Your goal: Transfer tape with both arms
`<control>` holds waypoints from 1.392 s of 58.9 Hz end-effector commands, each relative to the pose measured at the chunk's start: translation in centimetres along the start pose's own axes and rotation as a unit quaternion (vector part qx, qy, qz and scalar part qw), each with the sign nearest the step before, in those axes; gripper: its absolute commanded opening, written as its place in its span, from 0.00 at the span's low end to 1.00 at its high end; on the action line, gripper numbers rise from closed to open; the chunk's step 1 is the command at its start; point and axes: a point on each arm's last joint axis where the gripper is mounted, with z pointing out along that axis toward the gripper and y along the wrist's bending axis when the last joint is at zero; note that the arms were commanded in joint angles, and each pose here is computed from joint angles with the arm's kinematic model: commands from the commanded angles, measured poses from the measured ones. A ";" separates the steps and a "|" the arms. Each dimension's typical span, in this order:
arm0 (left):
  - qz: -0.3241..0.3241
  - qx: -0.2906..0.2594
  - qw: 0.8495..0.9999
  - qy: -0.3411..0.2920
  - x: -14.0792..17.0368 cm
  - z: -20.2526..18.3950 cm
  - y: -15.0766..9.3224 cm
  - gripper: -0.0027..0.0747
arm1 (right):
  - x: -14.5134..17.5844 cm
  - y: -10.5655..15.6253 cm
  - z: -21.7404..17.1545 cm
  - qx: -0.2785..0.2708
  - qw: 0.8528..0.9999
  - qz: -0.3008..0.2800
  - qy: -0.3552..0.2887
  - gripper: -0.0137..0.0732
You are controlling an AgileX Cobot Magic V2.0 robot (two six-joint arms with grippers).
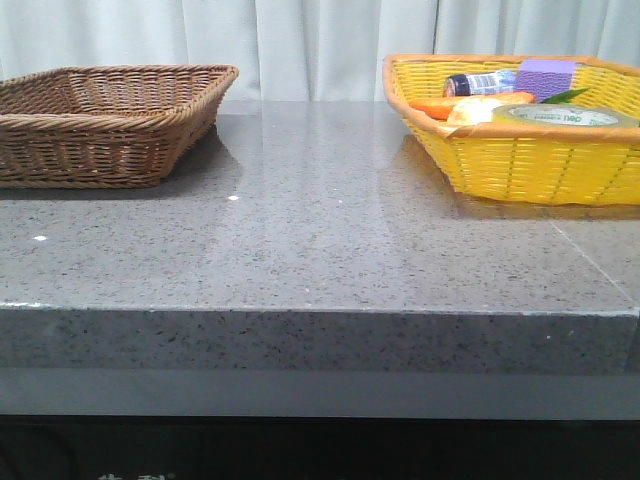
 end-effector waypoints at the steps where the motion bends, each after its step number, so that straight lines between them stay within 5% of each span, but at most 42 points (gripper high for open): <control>1: -0.009 0.000 1.000 -0.030 0.5 0.0 0.1 0.01 | -1.8 0.0 -0.3 0.002 0.998 -0.005 -0.065 0.08; 36: 0.030 0.000 0.999 -0.033 0.4 0.0 0.1 0.01 | -1.8 0.0 -0.3 0.002 0.998 -0.005 -0.065 0.08; 46: 0.020 0.004 0.995 -0.094 -0.9 -0.2 0.0 0.01 | -2.2 0.0 -0.4 0.002 0.997 0.008 -0.073 0.08; 62: -0.017 0.016 0.991 -0.129 -7.7 -1.9 -0.9 0.01 | -7.4 0.5 -1.5 -0.009 0.996 0.023 -0.091 0.08; 82: -0.012 0.026 0.997 -0.068 -18.2 -4.0 -2.4 0.01 | -16.8 1.1 -2.0 -0.001 0.999 -0.036 -0.037 0.08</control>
